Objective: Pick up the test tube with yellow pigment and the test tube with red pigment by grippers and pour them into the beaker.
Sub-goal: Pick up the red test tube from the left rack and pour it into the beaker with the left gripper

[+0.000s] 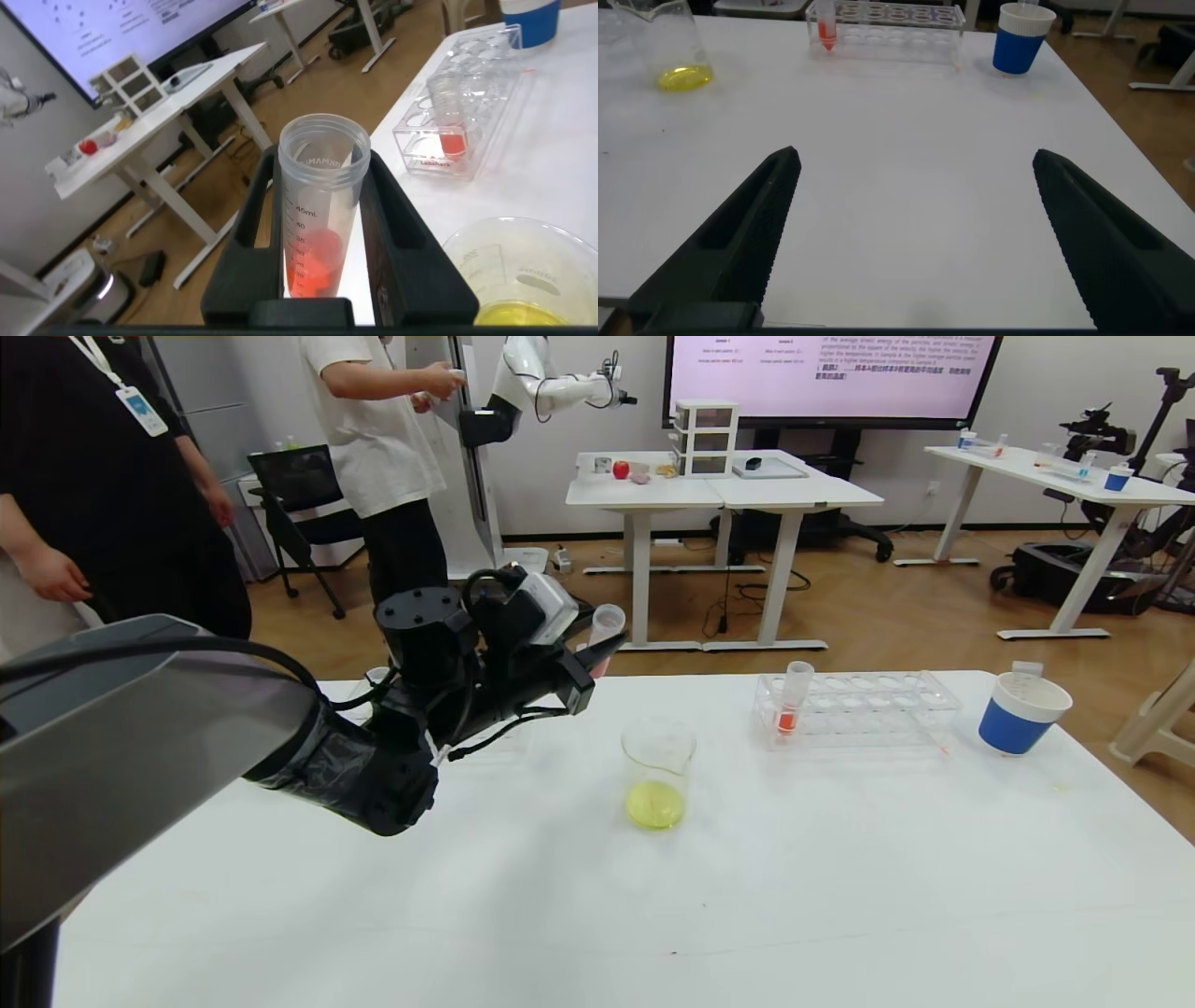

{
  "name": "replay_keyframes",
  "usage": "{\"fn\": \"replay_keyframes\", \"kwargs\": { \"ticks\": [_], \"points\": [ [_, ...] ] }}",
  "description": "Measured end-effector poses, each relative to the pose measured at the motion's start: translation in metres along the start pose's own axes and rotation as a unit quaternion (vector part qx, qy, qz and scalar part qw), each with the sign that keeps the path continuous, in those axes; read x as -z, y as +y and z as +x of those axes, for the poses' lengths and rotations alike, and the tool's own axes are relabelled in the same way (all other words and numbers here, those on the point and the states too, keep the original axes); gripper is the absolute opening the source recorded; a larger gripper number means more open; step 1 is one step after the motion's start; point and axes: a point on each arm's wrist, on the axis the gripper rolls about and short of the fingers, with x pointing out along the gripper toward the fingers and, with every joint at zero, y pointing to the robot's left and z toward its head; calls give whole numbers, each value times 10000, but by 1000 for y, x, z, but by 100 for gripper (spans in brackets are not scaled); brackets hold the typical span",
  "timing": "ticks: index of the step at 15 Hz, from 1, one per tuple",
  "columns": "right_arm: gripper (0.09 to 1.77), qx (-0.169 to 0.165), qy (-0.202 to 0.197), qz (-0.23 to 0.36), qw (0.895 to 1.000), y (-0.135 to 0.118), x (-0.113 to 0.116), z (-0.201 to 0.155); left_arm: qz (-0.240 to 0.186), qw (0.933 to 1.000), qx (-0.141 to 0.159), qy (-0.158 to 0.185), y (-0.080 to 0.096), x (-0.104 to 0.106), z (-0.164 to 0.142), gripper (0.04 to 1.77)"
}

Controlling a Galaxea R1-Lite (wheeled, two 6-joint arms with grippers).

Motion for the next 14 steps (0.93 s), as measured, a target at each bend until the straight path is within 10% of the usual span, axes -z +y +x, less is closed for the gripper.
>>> {"fn": "replay_keyframes", "kwargs": {
  "ticks": [4,14],
  "points": [
    [174,1,0,0,10000,0,0,0,1125,9913,517,-456,-4,3,1,50],
    [174,2,2,-2,10000,0,0,0,3031,9409,1168,-963,-9,33,15,50]
  ]
}}
